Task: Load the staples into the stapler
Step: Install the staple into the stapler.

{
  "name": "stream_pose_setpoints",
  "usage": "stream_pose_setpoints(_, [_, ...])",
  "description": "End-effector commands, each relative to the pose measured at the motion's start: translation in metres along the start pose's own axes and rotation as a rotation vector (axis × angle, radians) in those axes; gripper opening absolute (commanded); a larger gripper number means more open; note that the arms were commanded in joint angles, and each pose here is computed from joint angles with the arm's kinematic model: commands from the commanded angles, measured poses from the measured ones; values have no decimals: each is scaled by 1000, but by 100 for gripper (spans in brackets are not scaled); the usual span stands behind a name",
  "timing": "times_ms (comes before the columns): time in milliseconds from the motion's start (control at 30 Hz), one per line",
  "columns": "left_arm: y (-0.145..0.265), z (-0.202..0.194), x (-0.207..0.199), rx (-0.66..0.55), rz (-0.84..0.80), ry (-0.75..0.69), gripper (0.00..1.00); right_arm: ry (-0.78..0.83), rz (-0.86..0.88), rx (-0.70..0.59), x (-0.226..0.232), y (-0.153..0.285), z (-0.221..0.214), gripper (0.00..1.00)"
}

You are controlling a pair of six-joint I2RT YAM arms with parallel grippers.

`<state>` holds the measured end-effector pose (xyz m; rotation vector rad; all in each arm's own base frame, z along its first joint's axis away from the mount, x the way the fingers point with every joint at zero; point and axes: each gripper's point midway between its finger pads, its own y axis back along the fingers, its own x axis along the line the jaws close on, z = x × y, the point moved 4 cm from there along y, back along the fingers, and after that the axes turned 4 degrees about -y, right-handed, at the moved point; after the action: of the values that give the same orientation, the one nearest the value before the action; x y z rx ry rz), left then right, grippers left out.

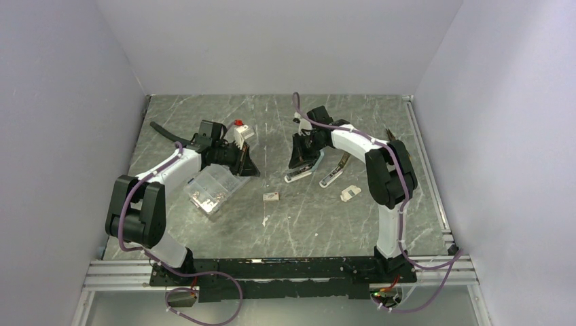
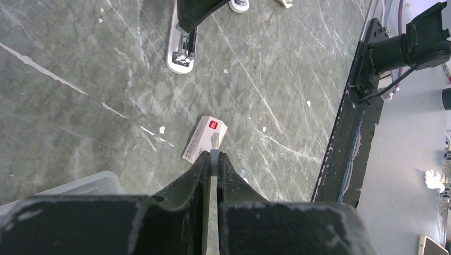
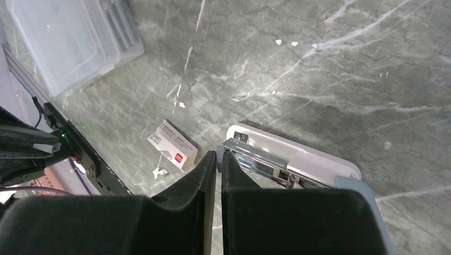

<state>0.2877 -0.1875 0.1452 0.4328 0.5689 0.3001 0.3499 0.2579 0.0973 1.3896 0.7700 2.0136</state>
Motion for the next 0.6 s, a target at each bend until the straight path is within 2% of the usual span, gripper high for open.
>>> stream_pose_setpoints(0, [4, 9, -4, -34, -23, -70, 10, 47, -21, -10, 7, 9, 7, 0])
stream_pose_setpoints(567, [5, 10, -5, -35, -25, -74, 9, 67, -24, 38, 7, 1, -4, 0])
